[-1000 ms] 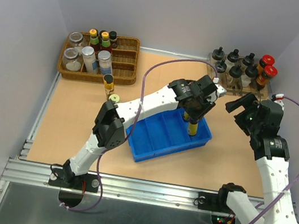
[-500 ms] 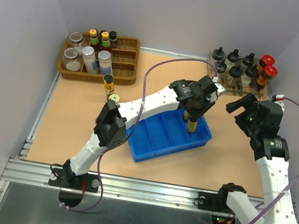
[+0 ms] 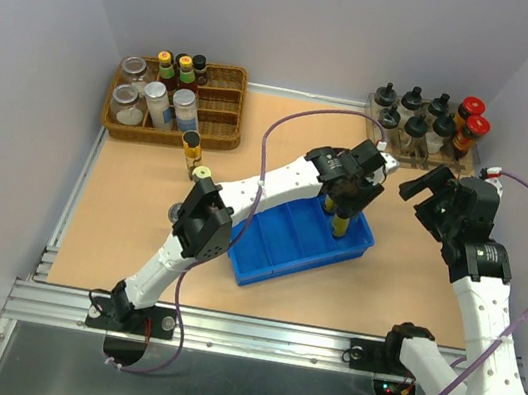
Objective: Organize the condiment bottles
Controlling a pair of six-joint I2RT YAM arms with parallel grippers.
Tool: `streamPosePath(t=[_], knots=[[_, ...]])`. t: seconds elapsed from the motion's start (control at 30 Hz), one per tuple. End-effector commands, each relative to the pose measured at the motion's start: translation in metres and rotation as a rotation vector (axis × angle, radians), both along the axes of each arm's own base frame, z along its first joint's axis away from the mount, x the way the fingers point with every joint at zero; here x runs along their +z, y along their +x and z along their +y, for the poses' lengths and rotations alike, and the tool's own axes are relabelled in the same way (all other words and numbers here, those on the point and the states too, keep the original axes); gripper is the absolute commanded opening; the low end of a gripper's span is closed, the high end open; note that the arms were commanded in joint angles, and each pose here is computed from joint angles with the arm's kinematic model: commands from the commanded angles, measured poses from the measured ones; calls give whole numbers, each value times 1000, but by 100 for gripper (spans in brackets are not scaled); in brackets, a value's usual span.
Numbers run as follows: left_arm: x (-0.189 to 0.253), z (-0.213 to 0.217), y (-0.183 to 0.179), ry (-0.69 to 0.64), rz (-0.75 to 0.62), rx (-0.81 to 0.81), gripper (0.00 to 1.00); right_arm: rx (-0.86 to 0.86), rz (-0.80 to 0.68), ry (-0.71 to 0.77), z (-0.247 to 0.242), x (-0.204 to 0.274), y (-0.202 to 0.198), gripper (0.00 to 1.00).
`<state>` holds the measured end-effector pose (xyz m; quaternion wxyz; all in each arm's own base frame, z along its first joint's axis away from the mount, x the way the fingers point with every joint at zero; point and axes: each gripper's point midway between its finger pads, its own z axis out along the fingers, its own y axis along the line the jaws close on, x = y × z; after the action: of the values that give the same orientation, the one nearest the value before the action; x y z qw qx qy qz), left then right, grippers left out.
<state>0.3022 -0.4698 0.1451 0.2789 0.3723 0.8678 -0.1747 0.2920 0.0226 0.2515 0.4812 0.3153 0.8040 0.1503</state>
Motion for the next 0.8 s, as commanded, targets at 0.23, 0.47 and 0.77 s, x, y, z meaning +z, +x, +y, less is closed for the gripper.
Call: streamPosePath(t=[0.23,0.47,0.77], knots=[[58,-10,1,-117,-76,-7,81,-8,-58,-13,-2,23,2,100],[120,12,7,-178,-183,71,82,-10,-59,-17,-3,23,0,100],[206,111,22,-253,-330,306,94,-5,-57,-32,-4,23,1,100]])
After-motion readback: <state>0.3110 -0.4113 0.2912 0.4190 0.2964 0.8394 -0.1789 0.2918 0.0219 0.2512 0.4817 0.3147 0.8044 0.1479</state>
